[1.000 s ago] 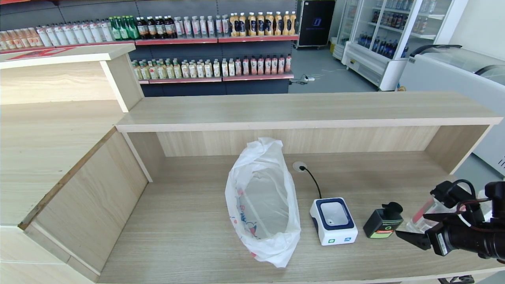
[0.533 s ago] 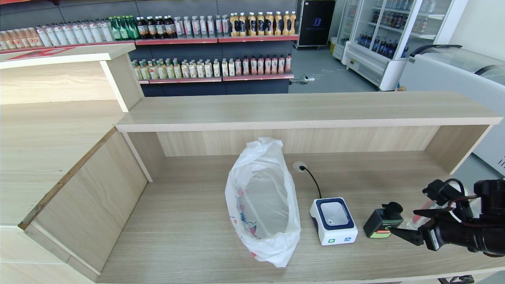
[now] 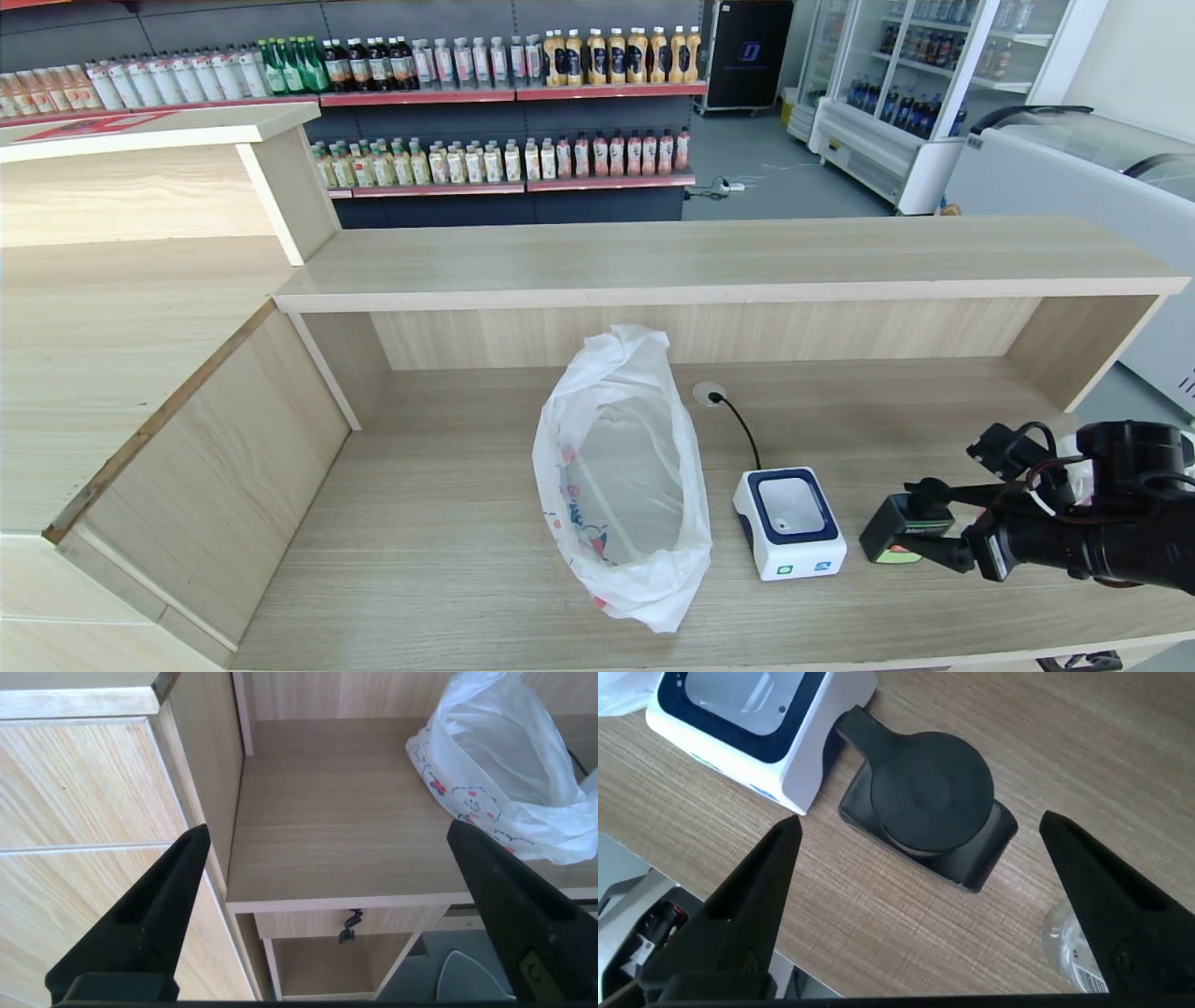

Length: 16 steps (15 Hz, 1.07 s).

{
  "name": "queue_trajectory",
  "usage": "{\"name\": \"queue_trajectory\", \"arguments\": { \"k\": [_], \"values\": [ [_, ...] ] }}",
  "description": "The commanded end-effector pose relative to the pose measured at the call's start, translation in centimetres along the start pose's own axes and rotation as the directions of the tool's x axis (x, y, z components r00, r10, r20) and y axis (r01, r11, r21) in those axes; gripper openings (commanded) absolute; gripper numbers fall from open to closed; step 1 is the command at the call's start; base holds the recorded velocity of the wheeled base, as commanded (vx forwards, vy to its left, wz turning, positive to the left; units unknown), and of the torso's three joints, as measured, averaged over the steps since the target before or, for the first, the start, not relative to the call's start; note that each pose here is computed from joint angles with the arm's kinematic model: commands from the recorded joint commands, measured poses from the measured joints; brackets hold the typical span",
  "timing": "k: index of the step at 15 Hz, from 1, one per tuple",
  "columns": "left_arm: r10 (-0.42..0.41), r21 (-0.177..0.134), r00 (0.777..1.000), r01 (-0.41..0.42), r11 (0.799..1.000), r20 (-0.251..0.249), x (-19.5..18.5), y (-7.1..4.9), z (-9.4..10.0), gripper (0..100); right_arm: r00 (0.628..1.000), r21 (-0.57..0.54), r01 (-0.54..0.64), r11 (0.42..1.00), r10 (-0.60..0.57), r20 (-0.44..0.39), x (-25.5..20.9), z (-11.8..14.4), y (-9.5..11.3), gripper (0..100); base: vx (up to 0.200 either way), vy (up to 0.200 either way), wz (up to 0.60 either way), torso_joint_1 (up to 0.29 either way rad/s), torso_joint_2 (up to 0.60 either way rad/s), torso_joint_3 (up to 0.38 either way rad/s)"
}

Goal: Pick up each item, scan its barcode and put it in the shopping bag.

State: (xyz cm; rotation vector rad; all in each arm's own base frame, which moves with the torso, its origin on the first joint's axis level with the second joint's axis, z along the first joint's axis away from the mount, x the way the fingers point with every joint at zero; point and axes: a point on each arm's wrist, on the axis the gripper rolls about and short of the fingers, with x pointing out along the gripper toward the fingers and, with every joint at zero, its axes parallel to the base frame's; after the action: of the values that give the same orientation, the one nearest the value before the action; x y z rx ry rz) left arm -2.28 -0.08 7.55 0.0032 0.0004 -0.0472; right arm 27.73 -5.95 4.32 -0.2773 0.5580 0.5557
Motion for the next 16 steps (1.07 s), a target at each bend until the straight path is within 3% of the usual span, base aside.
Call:
{"name": "queue_trajectory", "arguments": {
  "k": [1, 10, 16],
  "values": [
    [0.0, 0.0, 1.0, 0.0, 1.0, -0.001, 0.0, 0.0, 0.0, 100, 1.0, 0.017, -0.025, 1.0, 0.025, -0.017, 0.8, -0.7, 0.0, 100, 0.0, 0.0, 0.0, 0.0, 0.0, 0.0],
    [0.0, 0.0, 1.0, 0.0, 1.0, 0.0, 0.0, 0.0, 0.0, 100, 0.992, -0.016, -0.124, 0.992, 0.125, 0.027, 3.3, -0.1, 0.1, 100, 0.0, 0.0, 0.0, 0.0, 0.0, 0.0],
    [0.0, 0.0, 1.0, 0.0, 1.0, -0.001, 0.0, 0.0, 0.0, 100, 0.988, -0.037, -0.153, 0.988, 0.153, 0.014, 4.0, -0.5, 0.5, 100, 0.0, 0.0, 0.0, 0.0, 0.0, 0.0]
  ]
}}
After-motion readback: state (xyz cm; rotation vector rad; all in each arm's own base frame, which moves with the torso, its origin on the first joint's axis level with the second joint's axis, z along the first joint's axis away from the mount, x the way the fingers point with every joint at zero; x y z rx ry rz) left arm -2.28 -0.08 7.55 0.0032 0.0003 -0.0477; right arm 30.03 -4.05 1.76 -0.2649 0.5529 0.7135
